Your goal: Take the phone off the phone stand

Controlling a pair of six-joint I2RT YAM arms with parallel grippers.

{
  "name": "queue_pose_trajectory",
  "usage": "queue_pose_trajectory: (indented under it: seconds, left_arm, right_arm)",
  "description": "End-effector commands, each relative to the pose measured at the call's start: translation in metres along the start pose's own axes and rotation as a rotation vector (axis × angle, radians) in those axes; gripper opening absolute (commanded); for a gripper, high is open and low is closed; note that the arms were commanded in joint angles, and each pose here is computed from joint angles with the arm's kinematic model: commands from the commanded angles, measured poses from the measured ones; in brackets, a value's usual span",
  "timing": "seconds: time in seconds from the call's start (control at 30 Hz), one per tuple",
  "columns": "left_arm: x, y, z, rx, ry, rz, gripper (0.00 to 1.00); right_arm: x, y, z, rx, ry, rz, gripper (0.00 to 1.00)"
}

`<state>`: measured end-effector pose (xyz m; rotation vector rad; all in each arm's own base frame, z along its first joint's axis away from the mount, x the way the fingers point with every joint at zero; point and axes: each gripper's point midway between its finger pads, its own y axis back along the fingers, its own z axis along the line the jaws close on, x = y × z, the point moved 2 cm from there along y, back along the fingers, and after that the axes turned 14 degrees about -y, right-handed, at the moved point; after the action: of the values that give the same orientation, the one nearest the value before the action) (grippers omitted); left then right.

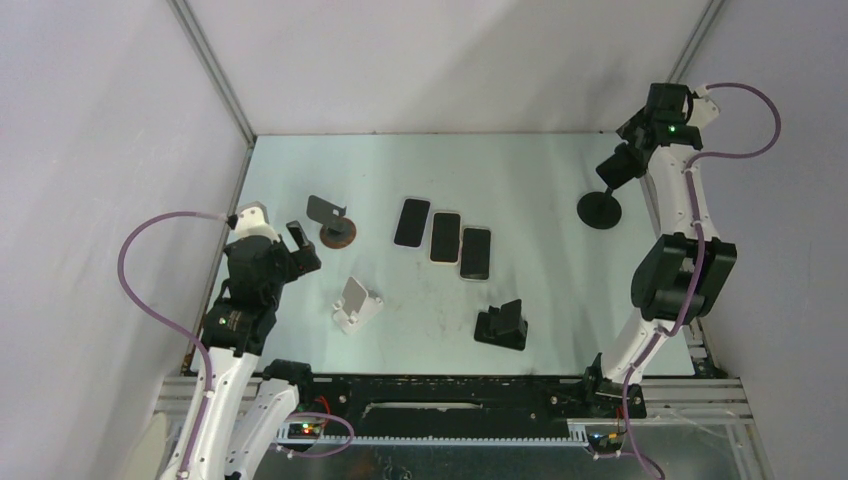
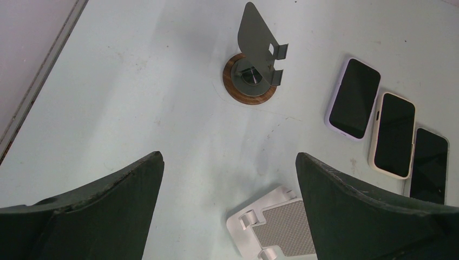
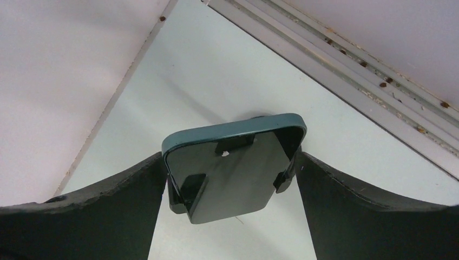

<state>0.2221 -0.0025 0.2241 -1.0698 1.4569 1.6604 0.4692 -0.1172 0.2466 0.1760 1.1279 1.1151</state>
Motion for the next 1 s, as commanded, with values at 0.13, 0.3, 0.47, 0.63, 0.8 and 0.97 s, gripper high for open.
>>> queue_pose_trajectory:
  seconds: [0.13,0.3,0.47,0.63,0.8,0.97]
  left_arm:
    - [-0.006,0.0,0.001,-0.001,-0.008,-0.028,1.0]
    - [-0.006,-0.001,0.001,-0.001,-0.009,-0.027,1.0]
    - [-0.005,-0.002,0.0,0.001,-0.01,-0.022,1.0]
    - [-0.005,-0.002,0.0,0.002,-0.012,-0.02,1.0]
    - [-0.005,-0.002,0.0,0.003,-0.011,-0.018,1.0]
    - [-0.005,-0.003,0.0,0.003,-0.011,-0.018,1.0]
  right_arm:
    - [-0.022,0.009,0.022,-0.168,-0.011,-0.031,0.92]
    - [-0.023,0.005,0.02,-0.207,-0.013,-0.002,0.95]
    - [-0.027,0.006,0.022,-0.241,-0.013,-0.005,0.96]
    - [-0.024,0.002,0.019,-0.251,-0.029,0.023,0.94]
    - [-0.02,-0.002,0.02,-0.268,-0.036,0.031,0.89]
    - [-0.018,-0.005,0.021,-0.269,-0.055,0.039,0.81]
